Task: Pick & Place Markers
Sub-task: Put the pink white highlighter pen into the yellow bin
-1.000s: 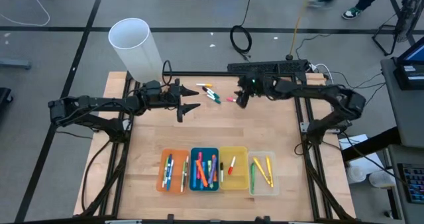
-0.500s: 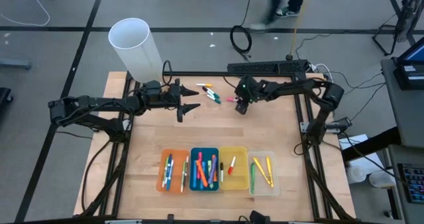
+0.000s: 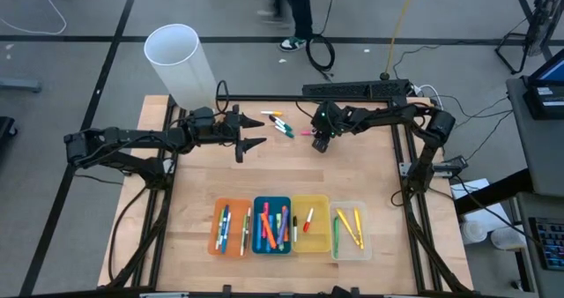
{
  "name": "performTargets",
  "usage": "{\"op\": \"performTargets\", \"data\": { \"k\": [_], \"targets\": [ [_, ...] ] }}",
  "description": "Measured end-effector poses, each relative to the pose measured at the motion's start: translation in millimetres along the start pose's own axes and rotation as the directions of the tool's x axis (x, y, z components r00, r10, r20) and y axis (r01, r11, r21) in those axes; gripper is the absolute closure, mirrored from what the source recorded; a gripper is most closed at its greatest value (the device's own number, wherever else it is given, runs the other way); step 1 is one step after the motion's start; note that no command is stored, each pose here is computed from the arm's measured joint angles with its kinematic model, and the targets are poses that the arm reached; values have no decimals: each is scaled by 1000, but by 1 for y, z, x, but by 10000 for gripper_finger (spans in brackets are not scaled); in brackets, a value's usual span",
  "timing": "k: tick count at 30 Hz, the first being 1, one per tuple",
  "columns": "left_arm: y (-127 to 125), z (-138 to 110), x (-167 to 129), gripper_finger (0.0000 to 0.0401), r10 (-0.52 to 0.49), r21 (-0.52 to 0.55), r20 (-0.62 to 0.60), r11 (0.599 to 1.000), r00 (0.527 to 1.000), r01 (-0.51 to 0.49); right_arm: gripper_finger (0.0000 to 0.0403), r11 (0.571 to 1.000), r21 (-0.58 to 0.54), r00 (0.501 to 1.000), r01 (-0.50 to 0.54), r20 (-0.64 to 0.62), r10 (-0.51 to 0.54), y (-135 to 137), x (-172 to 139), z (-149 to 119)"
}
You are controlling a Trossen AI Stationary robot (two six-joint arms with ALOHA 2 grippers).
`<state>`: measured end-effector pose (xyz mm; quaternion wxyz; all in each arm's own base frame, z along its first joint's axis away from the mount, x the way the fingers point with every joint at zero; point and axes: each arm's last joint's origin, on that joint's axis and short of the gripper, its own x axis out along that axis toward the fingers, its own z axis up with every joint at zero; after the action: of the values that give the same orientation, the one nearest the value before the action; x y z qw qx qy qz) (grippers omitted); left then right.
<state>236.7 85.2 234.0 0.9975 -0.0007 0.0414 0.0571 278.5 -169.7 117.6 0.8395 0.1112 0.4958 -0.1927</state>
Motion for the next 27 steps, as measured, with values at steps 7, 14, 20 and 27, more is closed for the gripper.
{"op": "performTargets", "data": {
  "k": [7, 14, 20, 27],
  "targets": [
    [0, 0, 0, 146, 0, 0, 0, 1000, 1000, 0, 333, 998, -50, 998, -37, -46, 35, 8, 1, -5],
    [0, 0, 0, 146, 0, 0, 0, 1000, 1000, 0, 385, 992, -106, 997, -65, -54, 60, 16, 1, -5],
    [0, 0, 0, 146, 0, 1, 0, 1000, 1000, 0, 381, 986, -148, 997, -80, -19, 78, 28, -11, 0],
    [0, 0, 0, 146, 0, 1, 0, 1000, 1000, 0, 384, 961, -249, 975, -121, 152, 162, 66, -67, 16]
  ]
}}
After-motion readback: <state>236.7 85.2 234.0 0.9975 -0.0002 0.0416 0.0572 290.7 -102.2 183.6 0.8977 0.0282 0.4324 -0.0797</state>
